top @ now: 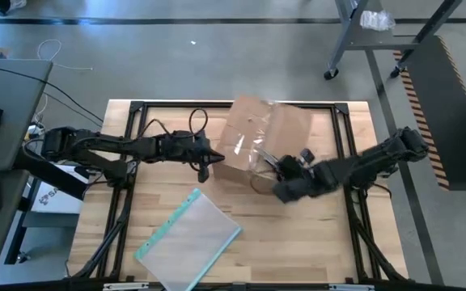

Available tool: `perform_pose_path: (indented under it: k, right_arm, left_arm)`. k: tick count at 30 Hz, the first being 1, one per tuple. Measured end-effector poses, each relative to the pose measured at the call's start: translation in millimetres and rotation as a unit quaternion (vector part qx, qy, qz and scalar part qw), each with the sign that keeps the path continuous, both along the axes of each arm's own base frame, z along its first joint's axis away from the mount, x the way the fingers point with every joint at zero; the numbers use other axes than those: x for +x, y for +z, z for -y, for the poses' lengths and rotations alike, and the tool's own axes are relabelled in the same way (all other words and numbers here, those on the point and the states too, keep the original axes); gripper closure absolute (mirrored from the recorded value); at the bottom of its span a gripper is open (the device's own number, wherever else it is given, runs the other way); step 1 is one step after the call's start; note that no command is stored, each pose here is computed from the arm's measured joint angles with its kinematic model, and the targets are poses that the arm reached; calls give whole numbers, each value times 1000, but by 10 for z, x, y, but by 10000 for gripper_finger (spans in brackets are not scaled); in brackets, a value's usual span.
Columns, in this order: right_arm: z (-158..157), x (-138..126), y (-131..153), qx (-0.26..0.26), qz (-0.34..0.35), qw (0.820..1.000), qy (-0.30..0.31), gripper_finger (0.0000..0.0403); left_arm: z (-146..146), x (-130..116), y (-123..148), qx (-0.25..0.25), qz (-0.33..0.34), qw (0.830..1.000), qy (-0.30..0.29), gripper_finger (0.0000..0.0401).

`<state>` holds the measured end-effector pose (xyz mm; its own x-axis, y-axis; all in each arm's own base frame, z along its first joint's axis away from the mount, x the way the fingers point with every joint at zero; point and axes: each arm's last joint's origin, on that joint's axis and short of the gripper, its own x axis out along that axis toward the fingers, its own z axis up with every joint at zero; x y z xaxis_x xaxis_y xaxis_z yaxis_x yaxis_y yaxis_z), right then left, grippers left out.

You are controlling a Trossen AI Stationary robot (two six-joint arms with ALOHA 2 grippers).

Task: Unpack boxes
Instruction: Open the cardboard box using the black cutter

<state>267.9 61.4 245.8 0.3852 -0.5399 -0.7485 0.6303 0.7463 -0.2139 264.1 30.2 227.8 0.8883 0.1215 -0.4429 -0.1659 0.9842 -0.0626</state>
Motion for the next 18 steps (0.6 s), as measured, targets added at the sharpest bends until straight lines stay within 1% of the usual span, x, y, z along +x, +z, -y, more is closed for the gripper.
perform_pose_path:
  k: [2,5,7,9,12,14,16,18]
  right_arm:
    - [161,89,9,-2,-6,1000,18,290]
    - [383,207,27,-24,-14,998,59,290]
    - [499,286,46,-36,-13,995,96,290]
    - [570,336,76,-58,-14,991,123,290]
    - [627,331,192,-87,-15,989,115,291]
    - [641,290,346,-111,1,989,96,291]
    - [633,231,524,-133,34,988,69,291]
    - [631,148,678,-146,71,986,40,291]
  left_arm:
    - [33,-50,-1,-2,-21,1000,18,401]
    - [102,-80,-25,5,-43,998,42,401]
    - [159,-71,-40,3,-44,998,53,401]
    - [234,-47,-36,-11,-31,998,54,401]
    - [375,18,-17,-41,7,998,39,401]
    - [473,89,-8,-52,43,998,20,401]
    - [541,186,28,-47,97,994,1,401]
    - [556,286,98,-36,137,990,-12,401]
